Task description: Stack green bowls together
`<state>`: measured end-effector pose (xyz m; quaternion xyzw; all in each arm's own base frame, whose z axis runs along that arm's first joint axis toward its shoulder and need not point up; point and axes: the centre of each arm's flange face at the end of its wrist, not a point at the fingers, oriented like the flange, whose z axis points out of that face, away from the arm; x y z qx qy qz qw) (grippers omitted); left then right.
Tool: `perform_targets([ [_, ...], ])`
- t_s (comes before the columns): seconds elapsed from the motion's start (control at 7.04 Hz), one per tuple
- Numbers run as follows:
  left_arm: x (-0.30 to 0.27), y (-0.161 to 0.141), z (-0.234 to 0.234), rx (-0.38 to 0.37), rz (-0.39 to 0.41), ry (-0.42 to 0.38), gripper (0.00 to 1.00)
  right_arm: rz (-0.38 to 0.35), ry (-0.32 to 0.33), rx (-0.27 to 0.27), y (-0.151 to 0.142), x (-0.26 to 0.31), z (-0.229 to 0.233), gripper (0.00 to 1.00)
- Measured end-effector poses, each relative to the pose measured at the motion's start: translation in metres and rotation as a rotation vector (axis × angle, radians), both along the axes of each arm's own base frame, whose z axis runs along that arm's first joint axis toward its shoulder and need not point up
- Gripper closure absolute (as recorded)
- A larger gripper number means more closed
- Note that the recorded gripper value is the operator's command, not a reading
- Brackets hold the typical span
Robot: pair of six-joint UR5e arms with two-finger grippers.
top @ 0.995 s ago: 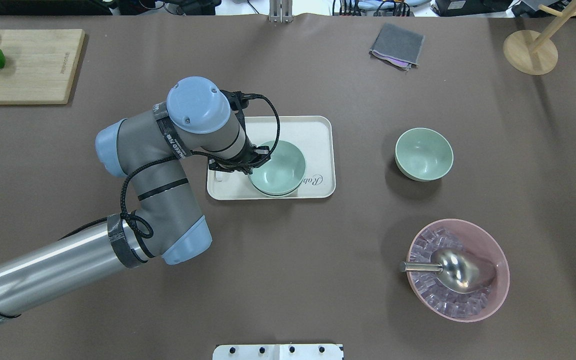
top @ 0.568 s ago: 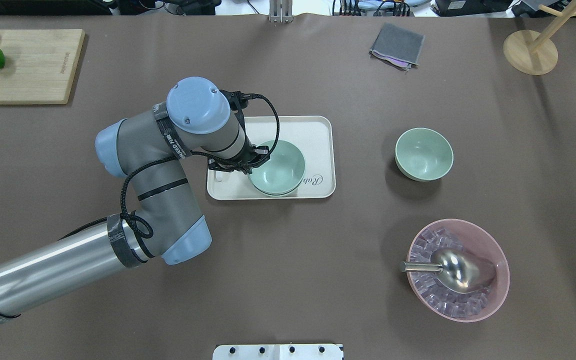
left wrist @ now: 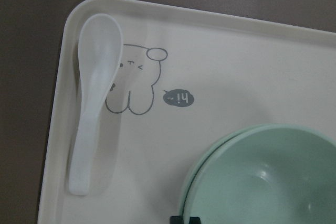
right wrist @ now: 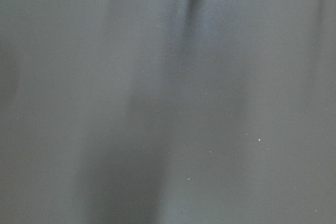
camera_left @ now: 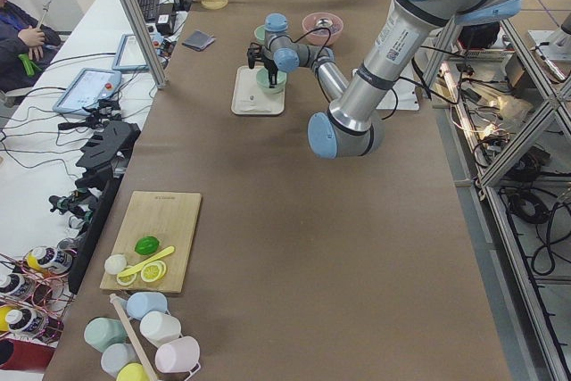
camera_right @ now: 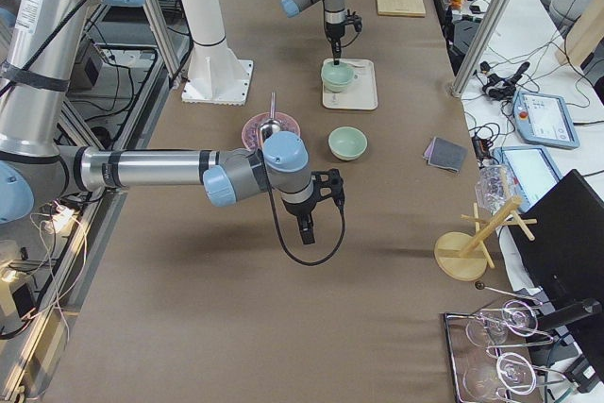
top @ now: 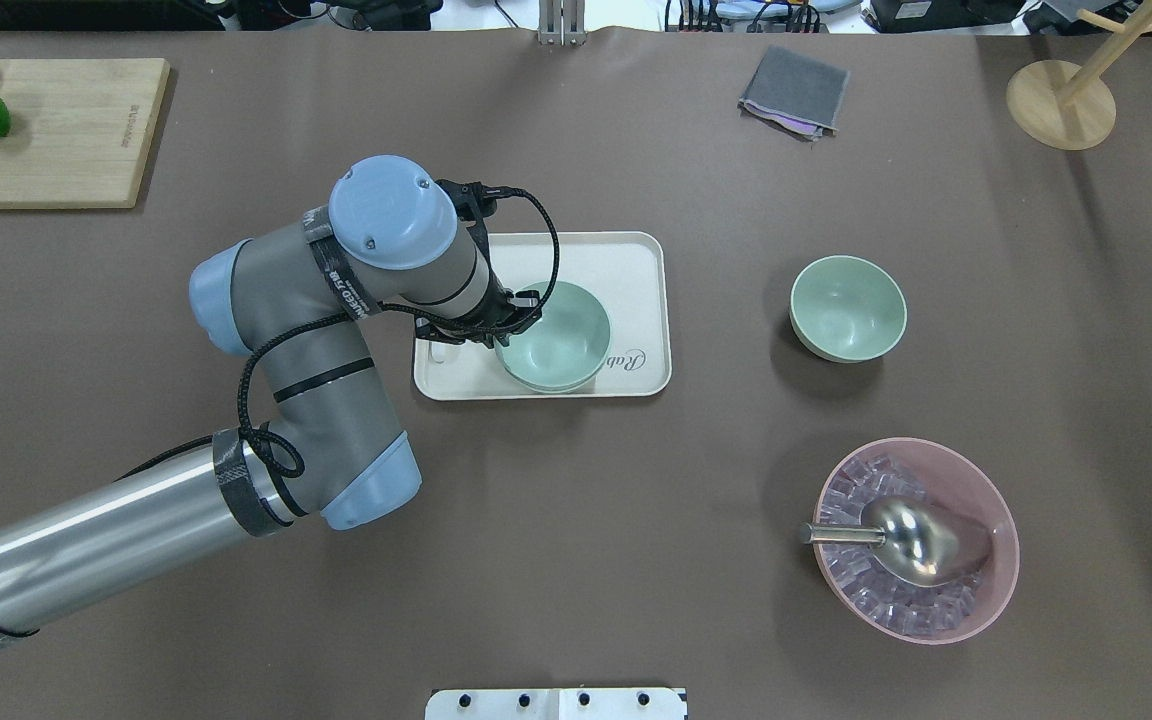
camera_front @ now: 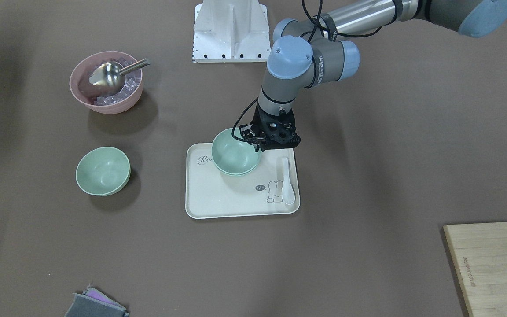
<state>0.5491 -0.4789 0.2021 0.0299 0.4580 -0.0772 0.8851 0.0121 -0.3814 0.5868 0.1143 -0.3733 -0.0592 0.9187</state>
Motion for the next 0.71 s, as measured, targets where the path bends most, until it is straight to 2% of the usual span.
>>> perform_targets([
  [0.28,-0.021,0.003,-0.019,0.016,-0.004,0.035,0.02,-0.002,0.000,0.005,-0.001,0.000,0.000,0.00],
  [0.43,-0.050,0.000,-0.023,0.007,-0.006,0.040,0.02,-0.004,0.000,0.006,-0.001,-0.001,-0.001,0.00],
  [0.57,-0.097,-0.004,-0.016,0.009,0.003,0.013,0.02,-0.005,-0.001,0.005,-0.002,-0.003,-0.001,0.00],
  [0.71,-0.155,-0.001,0.004,0.066,0.036,-0.045,0.02,0.001,-0.007,-0.010,-0.006,-0.008,-0.004,0.00],
])
